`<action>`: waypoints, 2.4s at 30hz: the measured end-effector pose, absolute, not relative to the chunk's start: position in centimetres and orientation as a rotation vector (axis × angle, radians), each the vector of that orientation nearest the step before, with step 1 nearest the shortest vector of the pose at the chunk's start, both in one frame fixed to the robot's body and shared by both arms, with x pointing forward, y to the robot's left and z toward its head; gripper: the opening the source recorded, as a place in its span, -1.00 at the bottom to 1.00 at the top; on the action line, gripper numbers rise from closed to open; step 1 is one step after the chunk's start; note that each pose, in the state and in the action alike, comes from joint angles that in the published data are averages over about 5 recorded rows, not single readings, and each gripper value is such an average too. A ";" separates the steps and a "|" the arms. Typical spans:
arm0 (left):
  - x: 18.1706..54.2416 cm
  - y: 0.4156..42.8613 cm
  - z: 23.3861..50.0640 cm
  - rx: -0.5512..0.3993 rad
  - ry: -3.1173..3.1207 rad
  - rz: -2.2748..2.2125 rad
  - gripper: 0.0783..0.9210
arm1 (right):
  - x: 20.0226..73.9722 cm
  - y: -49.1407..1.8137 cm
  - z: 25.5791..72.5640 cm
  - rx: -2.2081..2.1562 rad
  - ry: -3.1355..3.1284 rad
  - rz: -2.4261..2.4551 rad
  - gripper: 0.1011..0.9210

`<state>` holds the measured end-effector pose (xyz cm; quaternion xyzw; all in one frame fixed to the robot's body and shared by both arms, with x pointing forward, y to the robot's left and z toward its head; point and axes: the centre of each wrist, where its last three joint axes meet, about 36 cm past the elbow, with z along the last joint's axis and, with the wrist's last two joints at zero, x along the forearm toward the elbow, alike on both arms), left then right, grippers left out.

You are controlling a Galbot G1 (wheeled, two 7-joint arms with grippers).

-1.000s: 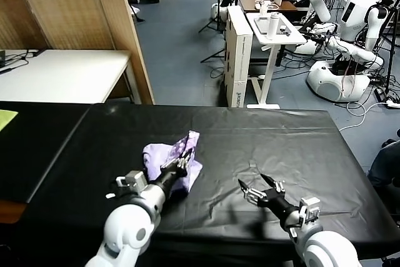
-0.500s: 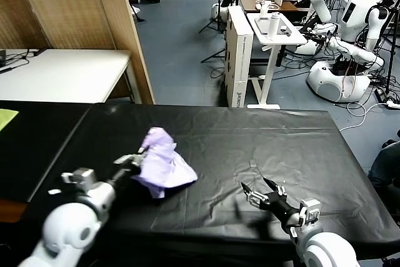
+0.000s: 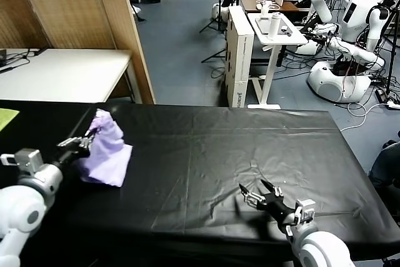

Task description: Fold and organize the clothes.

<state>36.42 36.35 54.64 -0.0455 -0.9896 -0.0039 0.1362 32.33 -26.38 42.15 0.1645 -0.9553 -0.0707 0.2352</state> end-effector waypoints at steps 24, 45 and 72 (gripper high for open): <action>34.5 18.1 45.8 -0.502 -2.787 0.263 0.45 | 33.7 -24.8 43.8 0.560 -2.549 -0.446 0.97; 33.8 22.1 46.8 -0.329 -2.896 0.138 0.97 | 38.5 -15.6 40.0 0.708 -2.405 -0.589 0.72; 34.5 24.6 45.4 -0.209 -2.929 0.110 0.97 | 42.0 -25.7 41.1 0.531 -2.619 -0.002 -0.91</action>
